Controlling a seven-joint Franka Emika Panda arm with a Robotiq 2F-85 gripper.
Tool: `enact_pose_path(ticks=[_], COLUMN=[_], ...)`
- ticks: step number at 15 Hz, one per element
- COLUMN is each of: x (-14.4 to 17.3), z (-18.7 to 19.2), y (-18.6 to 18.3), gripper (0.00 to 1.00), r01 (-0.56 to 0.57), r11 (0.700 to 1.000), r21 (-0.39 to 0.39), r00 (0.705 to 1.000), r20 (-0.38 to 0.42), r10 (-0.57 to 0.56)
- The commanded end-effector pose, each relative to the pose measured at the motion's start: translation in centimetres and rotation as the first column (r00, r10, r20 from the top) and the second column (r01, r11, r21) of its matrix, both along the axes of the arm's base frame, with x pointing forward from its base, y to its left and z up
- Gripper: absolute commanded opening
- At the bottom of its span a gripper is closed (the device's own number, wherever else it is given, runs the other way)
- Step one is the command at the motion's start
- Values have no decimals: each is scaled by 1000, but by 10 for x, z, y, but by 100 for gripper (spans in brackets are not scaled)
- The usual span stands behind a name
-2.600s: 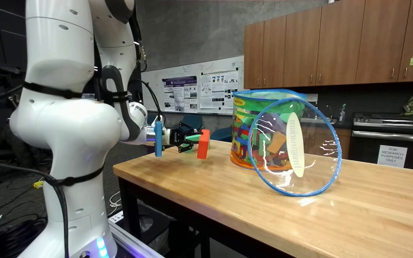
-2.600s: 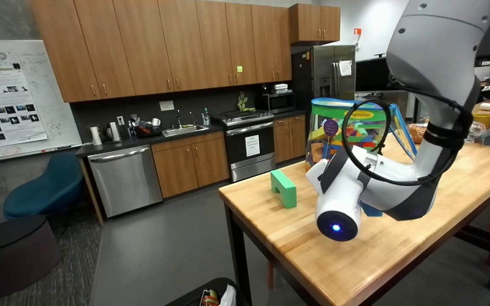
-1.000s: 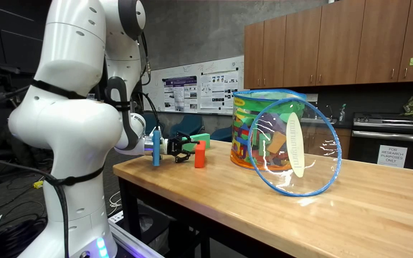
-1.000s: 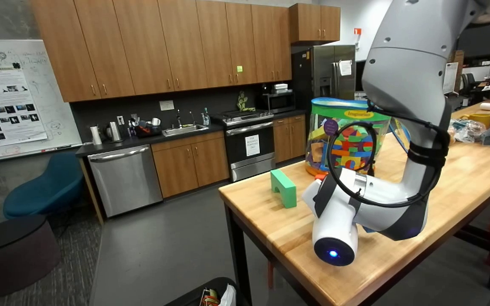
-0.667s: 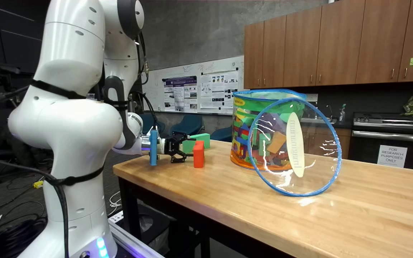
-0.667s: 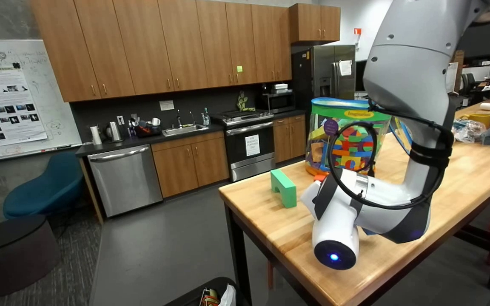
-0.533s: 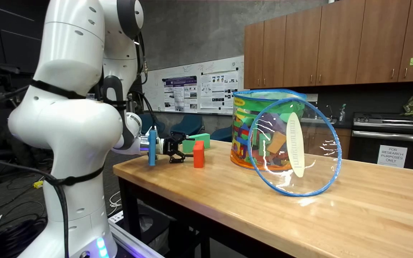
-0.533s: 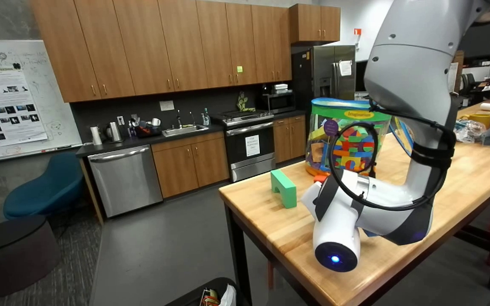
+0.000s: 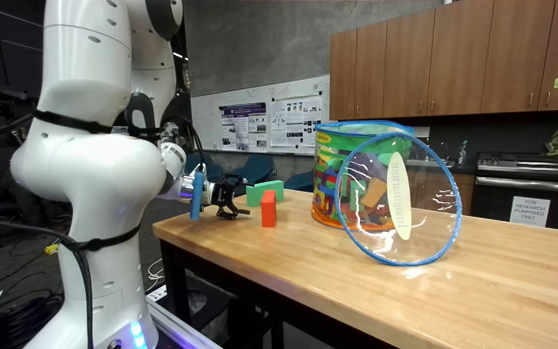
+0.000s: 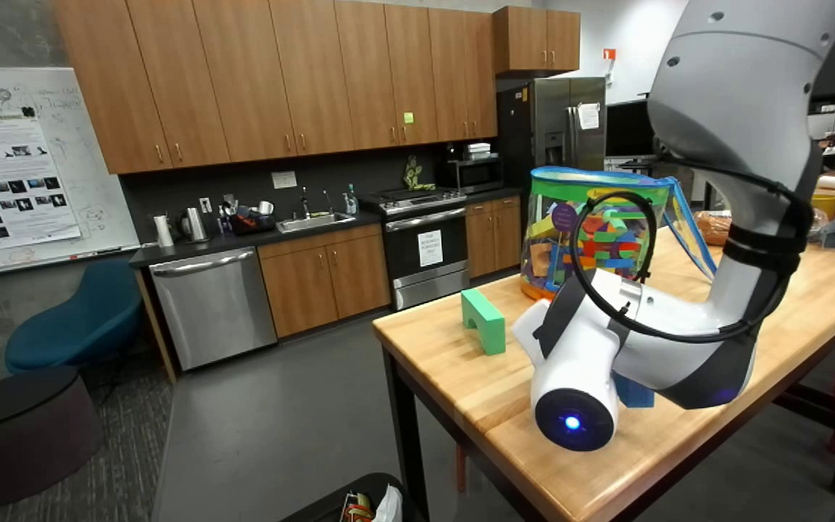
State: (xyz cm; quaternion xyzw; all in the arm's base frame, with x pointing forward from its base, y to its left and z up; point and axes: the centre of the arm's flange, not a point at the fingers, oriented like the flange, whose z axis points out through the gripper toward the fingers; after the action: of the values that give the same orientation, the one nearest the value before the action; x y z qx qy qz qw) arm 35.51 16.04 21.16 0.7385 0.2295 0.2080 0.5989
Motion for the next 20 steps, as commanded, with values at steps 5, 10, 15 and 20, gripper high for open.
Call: enact_pose_path(ticks=[5,10,15,20], x=[-68,-97,-86,-46], z=[31,54,91,122], y=[44,60,49,17], gripper=[100,100,100,100], r01=[-35,2,29,117], r11=[971,924,842,729], r21=[237,383,538,674], r00=[995,982,972,957], r20=[-78,-177,-212,-272], r10=[55,71,102,98])
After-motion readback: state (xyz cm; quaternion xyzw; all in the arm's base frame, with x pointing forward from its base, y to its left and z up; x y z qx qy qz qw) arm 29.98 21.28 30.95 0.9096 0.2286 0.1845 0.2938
